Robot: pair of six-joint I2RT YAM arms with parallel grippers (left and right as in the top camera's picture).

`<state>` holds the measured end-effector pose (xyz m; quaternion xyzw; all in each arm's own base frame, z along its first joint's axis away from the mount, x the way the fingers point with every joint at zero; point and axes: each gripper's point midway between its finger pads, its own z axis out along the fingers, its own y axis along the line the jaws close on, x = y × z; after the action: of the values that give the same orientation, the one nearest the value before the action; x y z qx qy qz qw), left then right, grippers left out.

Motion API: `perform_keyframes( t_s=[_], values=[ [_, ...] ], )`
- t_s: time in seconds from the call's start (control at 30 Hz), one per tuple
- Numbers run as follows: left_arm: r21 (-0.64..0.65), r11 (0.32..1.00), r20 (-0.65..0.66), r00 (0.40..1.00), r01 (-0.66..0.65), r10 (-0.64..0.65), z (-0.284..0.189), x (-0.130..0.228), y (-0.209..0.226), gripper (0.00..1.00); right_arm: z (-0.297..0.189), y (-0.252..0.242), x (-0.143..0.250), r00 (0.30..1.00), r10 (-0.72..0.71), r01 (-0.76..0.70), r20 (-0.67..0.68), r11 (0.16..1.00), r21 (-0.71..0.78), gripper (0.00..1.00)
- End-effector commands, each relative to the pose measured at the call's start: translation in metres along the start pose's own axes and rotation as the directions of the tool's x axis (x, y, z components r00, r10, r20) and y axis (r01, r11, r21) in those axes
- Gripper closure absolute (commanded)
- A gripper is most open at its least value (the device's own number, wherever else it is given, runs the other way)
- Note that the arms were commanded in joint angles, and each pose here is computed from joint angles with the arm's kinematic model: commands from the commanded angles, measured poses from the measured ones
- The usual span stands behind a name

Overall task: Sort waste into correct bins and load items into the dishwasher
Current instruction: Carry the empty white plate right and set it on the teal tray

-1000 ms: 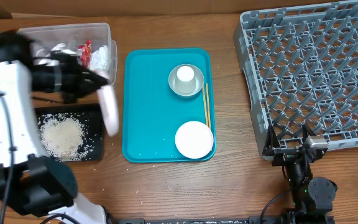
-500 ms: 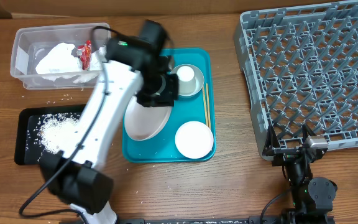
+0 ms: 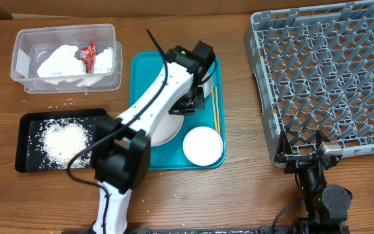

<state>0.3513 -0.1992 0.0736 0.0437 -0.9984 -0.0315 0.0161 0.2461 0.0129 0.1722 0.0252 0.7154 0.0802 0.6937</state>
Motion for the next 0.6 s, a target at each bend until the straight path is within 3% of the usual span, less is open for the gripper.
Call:
perform_keyframes(
  t_s=[0.0, 0.13, 0.3, 0.57],
  values=[
    [-0.016, 1.0, -0.037, 0.999, 0.016, -0.017, 0.014, 0.004, -0.003, 0.96, 0.0, 0.0, 0.002, 1.0, -0.001, 0.001, 0.003, 1.0, 0.002, 0.0],
    [-0.017, 1.0, -0.038, 0.999, 0.016, -0.016, 0.015, 0.004, -0.003, 0.96, 0.0, 0.0, 0.002, 1.0, -0.001, 0.001, 0.003, 1.0, 0.002, 0.0],
    [-0.011, 1.0, -0.041, 0.999, -0.004, 0.004, 0.015, 0.005, -0.004, 0.86, 0.0, 0.0, 0.002, 1.0, -0.001, 0.001, 0.003, 1.0, 0.002, 0.0],
    [0.033, 0.999, -0.052, 0.999, 0.015, -0.013, -0.012, -0.005, 0.004, 0.78, 0.0, 0.0, 0.002, 1.0, -0.001, 0.001, 0.003, 1.0, 0.002, 0.0]
  ],
)
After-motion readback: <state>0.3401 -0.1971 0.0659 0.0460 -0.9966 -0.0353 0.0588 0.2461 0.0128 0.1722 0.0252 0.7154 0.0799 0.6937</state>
